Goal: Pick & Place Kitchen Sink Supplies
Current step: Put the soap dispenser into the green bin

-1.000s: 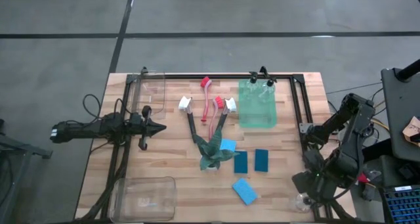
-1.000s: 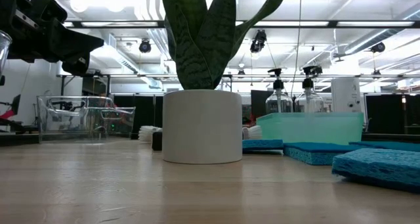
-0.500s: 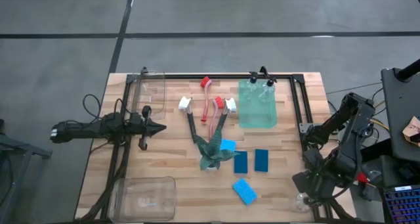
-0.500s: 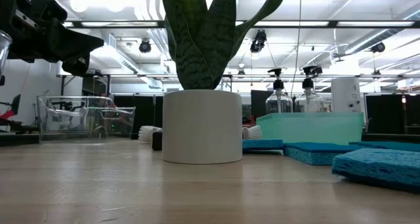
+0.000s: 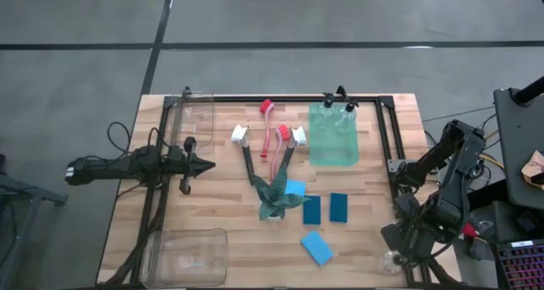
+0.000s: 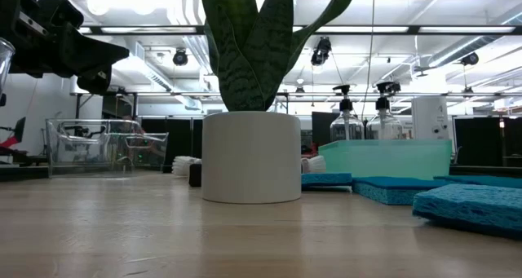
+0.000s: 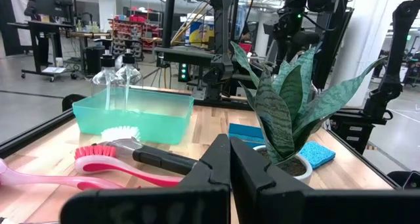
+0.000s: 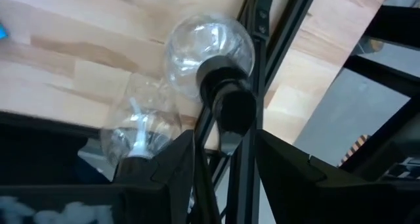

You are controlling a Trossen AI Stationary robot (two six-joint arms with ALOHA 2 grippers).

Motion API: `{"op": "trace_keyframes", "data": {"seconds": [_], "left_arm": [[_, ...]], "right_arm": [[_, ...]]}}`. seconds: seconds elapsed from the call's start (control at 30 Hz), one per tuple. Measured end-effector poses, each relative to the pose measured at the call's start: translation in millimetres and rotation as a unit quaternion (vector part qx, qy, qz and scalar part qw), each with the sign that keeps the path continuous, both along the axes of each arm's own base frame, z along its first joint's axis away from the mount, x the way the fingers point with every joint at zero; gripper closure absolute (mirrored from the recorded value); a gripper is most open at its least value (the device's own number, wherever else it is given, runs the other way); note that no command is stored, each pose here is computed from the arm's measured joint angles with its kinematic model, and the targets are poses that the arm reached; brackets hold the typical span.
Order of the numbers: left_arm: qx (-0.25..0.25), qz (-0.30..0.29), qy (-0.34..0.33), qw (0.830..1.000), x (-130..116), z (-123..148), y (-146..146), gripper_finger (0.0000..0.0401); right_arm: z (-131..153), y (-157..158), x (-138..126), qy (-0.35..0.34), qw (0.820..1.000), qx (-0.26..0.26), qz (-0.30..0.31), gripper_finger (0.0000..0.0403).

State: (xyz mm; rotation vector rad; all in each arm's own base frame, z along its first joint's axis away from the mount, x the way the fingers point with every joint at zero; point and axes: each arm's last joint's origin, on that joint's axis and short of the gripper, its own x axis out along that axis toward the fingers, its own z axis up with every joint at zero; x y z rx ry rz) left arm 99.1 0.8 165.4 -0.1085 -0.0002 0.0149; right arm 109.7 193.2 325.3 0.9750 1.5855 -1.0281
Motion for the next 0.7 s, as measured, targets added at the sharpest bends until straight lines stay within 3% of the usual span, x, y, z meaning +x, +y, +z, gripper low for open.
{"op": "trace_keyframes", "data": {"seconds": [0.33,0.7], "left_arm": [[0.0,0.0,0.0,1.0,0,0,0,0.0401],[0.0,0.0,0.0,1.0,0,0,0,0.0401]], "right_arm": [[-7,-4,0,-0.018,0.999,-0.027,0.002,0.0209],[-13,-4,-1,-0.011,0.999,-0.032,0.001,0.023]]}}
